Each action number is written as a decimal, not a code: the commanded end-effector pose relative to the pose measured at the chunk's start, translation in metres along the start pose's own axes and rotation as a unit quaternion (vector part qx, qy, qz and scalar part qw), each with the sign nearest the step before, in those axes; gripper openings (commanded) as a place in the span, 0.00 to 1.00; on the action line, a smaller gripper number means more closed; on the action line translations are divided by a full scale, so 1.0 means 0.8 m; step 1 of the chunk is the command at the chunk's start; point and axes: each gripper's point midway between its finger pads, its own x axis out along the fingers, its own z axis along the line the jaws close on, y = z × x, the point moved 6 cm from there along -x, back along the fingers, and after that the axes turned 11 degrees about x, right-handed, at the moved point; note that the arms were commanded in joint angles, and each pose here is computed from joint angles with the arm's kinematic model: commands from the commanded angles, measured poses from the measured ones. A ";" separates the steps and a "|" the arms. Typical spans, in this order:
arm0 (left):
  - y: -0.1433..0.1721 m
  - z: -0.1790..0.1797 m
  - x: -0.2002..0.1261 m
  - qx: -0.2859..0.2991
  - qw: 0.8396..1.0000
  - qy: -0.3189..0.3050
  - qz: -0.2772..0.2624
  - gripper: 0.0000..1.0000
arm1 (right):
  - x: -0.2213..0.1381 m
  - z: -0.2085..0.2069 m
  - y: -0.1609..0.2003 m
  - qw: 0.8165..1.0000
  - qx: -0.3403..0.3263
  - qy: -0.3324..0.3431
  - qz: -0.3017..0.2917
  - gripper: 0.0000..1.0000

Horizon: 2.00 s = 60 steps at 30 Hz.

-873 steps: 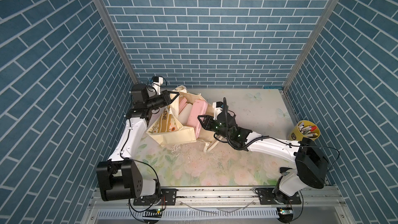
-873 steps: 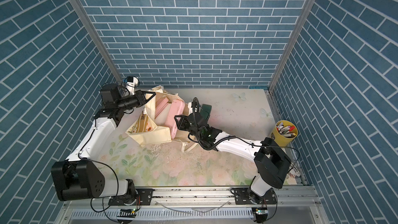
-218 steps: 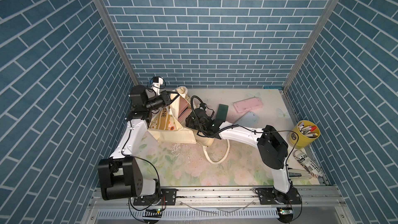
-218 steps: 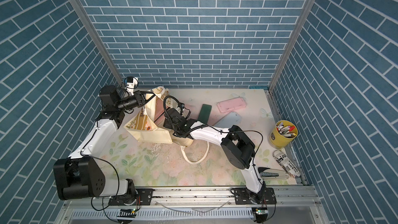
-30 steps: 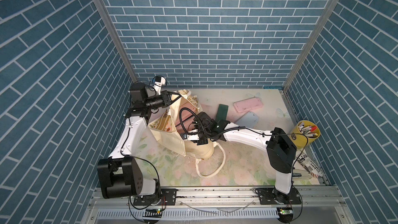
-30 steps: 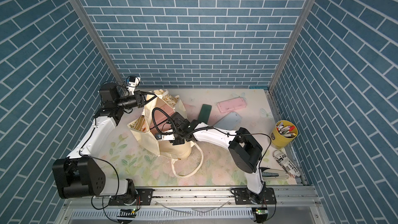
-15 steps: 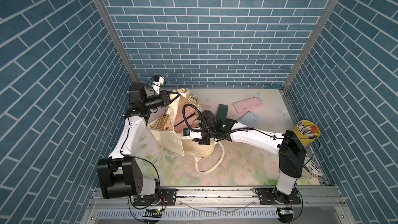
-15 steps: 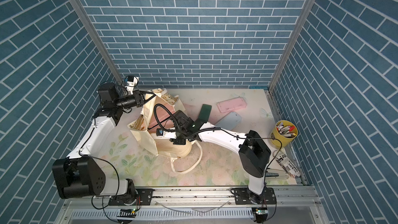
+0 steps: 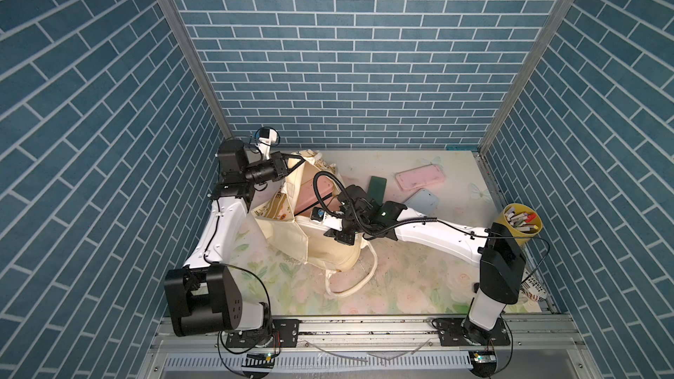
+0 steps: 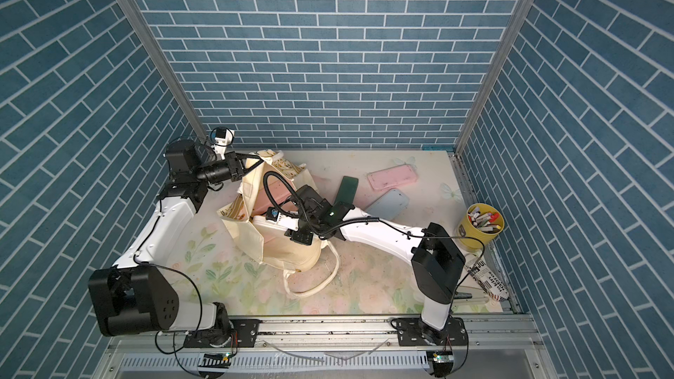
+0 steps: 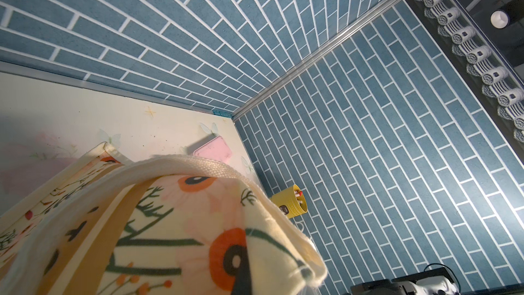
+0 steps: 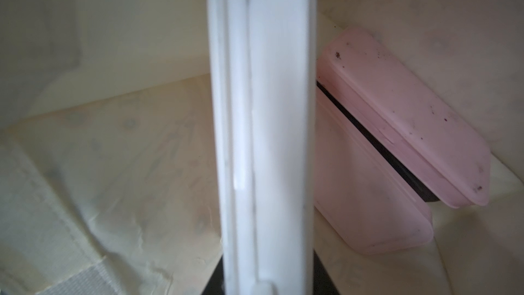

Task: Take out the pencil case from the canvas bag
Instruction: Pick up the pencil case from the canvas bag, then place the pencil case at the center of the board.

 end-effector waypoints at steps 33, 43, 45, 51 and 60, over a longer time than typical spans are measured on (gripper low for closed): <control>-0.036 -0.020 -0.024 0.067 0.996 -0.005 -0.064 0.00 | -0.071 -0.015 -0.032 0.957 0.164 -0.040 -0.234 0.15; -0.036 -0.021 -0.026 0.068 0.996 -0.006 -0.065 0.00 | -0.093 -0.019 -0.031 0.945 0.158 -0.004 -0.285 0.14; -0.036 -0.020 -0.025 0.068 0.996 -0.006 -0.065 0.00 | -0.100 -0.017 -0.028 0.943 0.151 0.002 -0.297 0.14; -0.037 -0.018 -0.027 0.067 0.995 -0.010 -0.068 0.00 | -0.117 -0.016 -0.024 0.933 0.142 0.013 -0.331 0.14; -0.041 -0.011 -0.034 0.061 0.995 -0.024 -0.080 0.00 | -0.154 -0.034 -0.017 0.907 0.161 0.091 -0.379 0.13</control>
